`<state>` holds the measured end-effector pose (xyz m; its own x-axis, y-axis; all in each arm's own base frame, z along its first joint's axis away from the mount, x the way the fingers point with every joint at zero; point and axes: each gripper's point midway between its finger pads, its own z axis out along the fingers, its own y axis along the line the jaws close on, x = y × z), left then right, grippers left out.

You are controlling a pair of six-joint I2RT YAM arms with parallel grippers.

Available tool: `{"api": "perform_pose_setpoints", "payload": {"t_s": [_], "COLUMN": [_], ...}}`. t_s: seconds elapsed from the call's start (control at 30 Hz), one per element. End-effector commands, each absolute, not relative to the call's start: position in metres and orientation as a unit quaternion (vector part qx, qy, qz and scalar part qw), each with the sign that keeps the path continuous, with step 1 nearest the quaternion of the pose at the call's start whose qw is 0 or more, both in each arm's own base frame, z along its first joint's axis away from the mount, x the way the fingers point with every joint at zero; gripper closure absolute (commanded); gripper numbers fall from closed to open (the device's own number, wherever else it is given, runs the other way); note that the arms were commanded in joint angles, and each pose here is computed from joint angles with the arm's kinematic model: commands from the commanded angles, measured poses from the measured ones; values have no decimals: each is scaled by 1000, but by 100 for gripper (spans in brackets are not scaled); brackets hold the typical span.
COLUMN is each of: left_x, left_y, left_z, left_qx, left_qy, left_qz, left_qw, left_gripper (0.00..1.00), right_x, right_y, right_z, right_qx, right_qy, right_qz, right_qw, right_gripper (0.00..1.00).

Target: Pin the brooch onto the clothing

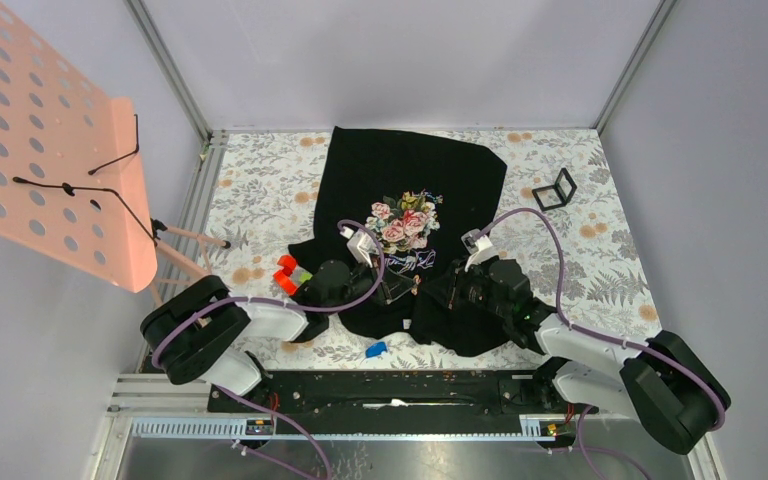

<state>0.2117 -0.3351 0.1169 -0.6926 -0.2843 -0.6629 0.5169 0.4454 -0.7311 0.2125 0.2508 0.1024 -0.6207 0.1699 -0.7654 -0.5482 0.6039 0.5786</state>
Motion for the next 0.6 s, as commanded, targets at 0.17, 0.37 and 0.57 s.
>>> {"api": "perform_pose_setpoints", "payload": {"t_s": [0.17, 0.37, 0.57], "left_x": [216, 214, 211], "left_y": [-349, -356, -362], "left_z": [152, 146, 143], "left_qx": [100, 121, 138], "left_qy": [729, 743, 746], "left_qz": [-546, -538, -538], "left_qw": [400, 380, 366], "left_gripper": [100, 100, 100], "right_x": [219, 217, 218], "right_y": [269, 274, 278], "right_z": [136, 132, 127], "right_qx": [-153, -178, -193], "right_qy": [749, 753, 761], "right_qz": [467, 466, 459], "right_qw": [445, 429, 416], "right_gripper": [98, 100, 100]}}
